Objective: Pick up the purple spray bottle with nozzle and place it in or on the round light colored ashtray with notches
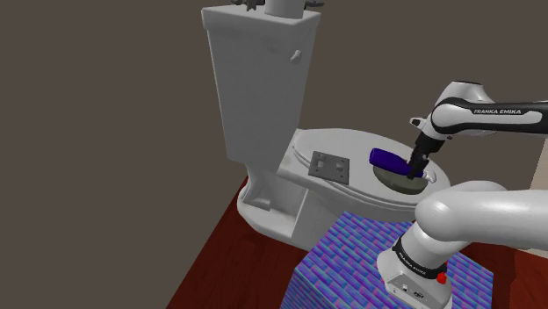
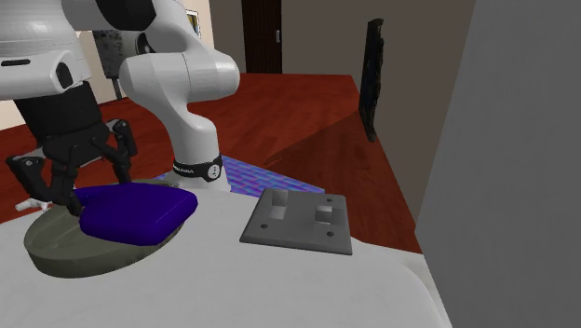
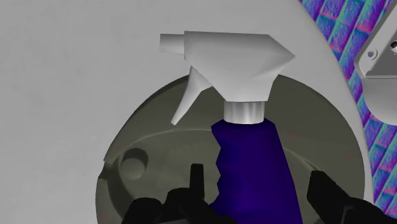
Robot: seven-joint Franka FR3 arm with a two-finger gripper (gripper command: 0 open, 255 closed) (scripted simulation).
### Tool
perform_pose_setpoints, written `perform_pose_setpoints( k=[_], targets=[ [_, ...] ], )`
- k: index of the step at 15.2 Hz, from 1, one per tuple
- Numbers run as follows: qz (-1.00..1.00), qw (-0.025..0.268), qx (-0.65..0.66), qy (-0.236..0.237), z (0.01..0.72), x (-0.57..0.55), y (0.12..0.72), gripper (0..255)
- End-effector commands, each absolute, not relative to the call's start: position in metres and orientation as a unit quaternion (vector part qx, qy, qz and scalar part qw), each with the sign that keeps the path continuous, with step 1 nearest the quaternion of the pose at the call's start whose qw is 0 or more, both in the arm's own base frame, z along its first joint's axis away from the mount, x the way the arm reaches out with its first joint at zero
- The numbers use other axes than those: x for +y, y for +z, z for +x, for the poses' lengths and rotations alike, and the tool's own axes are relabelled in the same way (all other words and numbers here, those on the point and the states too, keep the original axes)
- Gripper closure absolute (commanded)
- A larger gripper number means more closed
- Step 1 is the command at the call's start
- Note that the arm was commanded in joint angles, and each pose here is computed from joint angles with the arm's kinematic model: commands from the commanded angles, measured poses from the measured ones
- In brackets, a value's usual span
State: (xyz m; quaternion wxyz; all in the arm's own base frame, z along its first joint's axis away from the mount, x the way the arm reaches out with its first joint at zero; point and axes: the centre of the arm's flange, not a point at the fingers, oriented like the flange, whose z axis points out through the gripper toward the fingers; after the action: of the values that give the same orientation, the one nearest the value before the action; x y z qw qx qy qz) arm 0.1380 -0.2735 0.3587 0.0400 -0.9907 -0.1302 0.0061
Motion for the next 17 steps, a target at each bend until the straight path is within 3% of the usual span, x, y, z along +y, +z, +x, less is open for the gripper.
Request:
perform_pose_setpoints(
  k=[1, 5, 9, 17],
  targets=[
    [-0.991, 0.040, -0.130, 0.006, 0.138, -0.273, 0.359, 0],
    [-0.991, 0.040, -0.130, 0.006, 0.138, -0.273, 0.359, 0],
    [-0.991, 0.040, -0.130, 0.006, 0.139, -0.277, 0.408, 0],
    [-0.991, 0.040, -0.130, 0.006, 0.139, -0.277, 0.408, 0]
  ],
)
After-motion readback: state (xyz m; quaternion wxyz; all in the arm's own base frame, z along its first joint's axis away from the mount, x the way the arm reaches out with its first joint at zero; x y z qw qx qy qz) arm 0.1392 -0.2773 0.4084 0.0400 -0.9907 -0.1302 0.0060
